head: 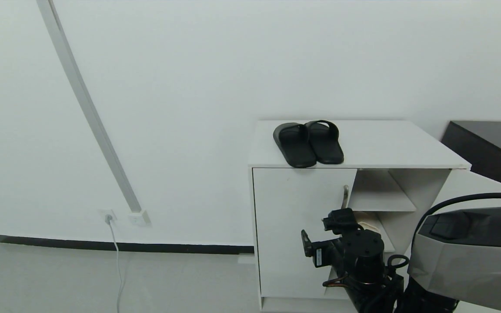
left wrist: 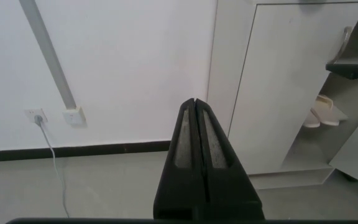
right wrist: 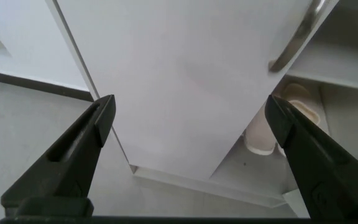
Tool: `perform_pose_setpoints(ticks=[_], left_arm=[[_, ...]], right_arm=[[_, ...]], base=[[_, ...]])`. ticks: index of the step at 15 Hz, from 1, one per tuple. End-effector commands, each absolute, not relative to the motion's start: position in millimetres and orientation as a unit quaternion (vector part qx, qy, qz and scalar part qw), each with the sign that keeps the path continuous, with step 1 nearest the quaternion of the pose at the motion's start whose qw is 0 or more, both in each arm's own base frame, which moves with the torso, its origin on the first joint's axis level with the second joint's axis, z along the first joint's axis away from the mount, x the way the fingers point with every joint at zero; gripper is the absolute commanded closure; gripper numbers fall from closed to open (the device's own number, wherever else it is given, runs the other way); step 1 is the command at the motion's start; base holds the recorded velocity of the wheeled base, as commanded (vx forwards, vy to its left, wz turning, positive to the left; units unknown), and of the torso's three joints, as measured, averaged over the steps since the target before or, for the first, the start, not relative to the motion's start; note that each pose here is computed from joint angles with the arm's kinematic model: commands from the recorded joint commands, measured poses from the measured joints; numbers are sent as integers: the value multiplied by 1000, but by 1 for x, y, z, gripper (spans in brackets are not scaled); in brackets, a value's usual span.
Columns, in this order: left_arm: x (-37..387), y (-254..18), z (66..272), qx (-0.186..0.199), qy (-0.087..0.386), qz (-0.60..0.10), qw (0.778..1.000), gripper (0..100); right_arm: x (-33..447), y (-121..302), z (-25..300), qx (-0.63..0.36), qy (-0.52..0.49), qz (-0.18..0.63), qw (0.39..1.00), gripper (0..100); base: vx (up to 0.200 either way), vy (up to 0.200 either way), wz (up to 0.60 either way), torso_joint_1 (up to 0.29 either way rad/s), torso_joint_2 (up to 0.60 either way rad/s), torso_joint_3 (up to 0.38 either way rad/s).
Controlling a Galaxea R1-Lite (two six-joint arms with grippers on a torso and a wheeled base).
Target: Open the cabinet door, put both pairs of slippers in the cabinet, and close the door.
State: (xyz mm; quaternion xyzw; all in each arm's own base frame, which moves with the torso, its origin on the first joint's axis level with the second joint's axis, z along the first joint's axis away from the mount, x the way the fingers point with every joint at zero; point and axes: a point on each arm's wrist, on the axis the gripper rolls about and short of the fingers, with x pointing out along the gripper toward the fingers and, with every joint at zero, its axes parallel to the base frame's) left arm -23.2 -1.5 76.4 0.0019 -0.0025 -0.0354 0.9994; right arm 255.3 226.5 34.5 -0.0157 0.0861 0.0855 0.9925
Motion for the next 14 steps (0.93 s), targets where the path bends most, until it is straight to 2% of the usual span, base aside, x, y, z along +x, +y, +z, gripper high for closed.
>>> perform_pose_setpoints(ticks=[1, 8, 14], left_arm=[[-23, -2, 76, 2, -2, -35, 999, 100], [-23, -2, 76, 2, -2, -35, 999, 100], [-23, -2, 76, 2, -2, -35, 999, 100]], right_arm=[[255, 227, 34, -16, 86, 86, 992, 0], [255, 227, 34, -16, 86, 86, 992, 0], [258, 226, 30, -19, 90, 83, 992, 0]], base=[[0, 0, 0, 237, -549, -320], [0, 0, 0, 258, -584, -325], [0, 0, 0, 175, -371, -199]])
